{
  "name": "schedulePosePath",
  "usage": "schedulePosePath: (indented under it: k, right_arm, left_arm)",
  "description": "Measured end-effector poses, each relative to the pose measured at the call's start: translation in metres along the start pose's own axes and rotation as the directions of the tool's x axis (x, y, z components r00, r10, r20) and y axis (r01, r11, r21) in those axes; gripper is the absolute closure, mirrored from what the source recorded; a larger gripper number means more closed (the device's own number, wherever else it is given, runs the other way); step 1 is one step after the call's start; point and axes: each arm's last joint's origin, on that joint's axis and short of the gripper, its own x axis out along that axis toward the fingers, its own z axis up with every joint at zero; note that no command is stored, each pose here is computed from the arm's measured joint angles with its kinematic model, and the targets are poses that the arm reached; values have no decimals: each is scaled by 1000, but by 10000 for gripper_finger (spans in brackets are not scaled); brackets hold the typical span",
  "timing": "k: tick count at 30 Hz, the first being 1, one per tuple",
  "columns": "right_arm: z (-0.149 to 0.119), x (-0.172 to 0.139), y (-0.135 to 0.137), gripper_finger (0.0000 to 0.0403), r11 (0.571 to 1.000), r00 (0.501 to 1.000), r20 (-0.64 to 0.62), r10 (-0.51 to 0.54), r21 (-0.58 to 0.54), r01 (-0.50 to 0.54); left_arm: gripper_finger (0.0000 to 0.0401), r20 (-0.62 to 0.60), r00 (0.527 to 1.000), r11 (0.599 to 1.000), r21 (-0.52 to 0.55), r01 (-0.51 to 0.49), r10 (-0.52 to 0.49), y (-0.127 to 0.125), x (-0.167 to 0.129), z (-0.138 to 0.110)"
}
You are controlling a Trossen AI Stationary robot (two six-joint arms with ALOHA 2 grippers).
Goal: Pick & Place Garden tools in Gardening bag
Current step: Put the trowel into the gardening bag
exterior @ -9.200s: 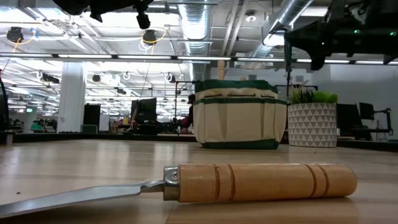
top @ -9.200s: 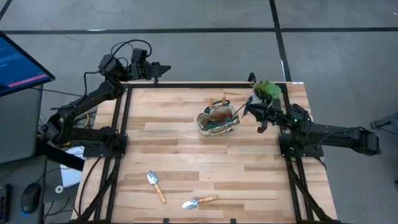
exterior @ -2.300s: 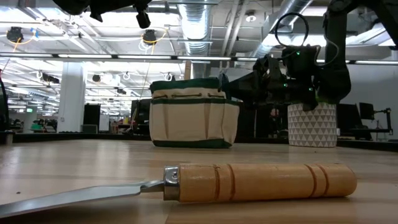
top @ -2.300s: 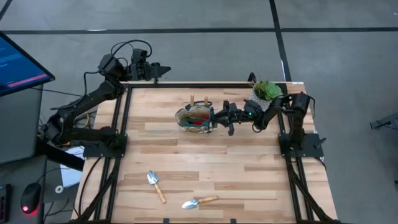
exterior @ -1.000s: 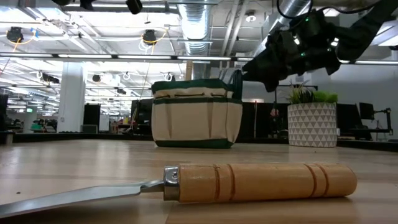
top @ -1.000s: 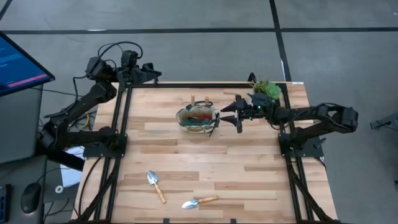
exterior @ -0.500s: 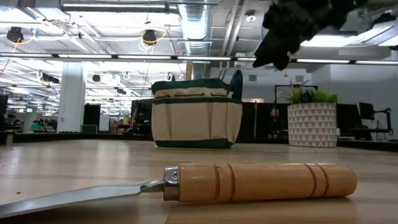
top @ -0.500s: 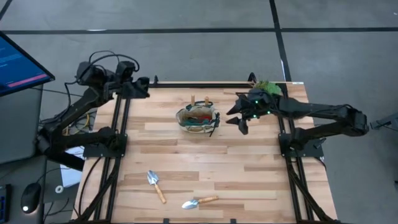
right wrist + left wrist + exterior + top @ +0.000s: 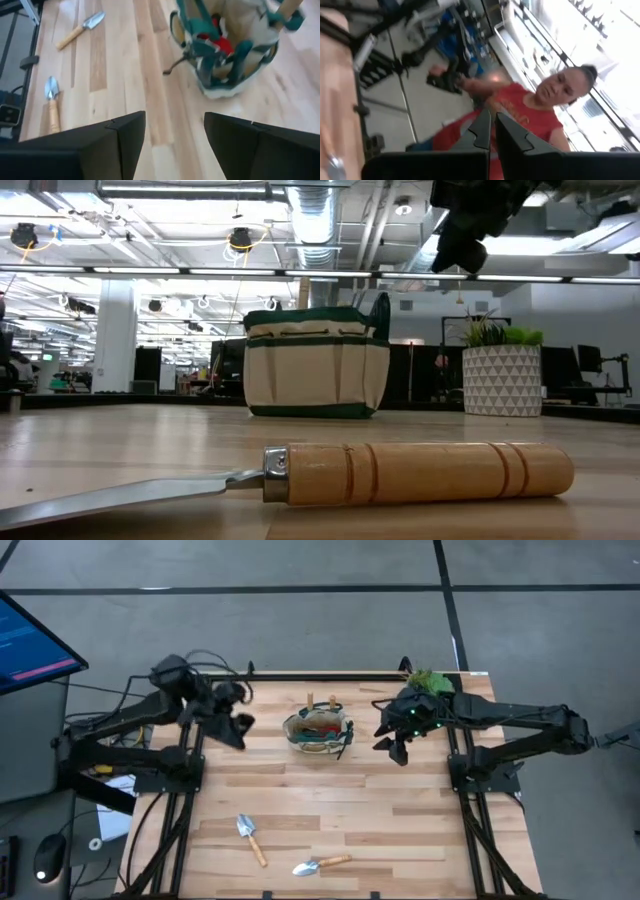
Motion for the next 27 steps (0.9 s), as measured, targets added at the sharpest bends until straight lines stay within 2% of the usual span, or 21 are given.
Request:
schedulePosePath:
  k: [5,9,13,18,22,27]
  right_arm:
    - [-4,1,7,213,1000,999,-35,17,20,-16]
    - [-5,2,13,216,999,998,-43,36,15,-35]
    - [-7,3,19,219,999,997,-52,54,-4,-54]
    - [-9,3,27,221,997,995,-63,76,-29,-78]
    - [-11,4,33,220,994,993,-79,91,-47,-95]
    - [-13,4,40,219,990,989,-93,114,-70,-121]
  left_arm:
    - [400,-95,995,1000,-14,-28,26,11,30,-22]
    - [400,-143,985,992,90,-84,97,17,50,-42]
    - [400,-156,974,958,259,-123,167,17,66,-60]
    - [400,-178,942,889,416,-189,284,19,82,-83]
    - [400,-248,896,846,490,-212,368,30,99,-100]
    - [382,-312,847,839,484,-248,430,50,121,-112]
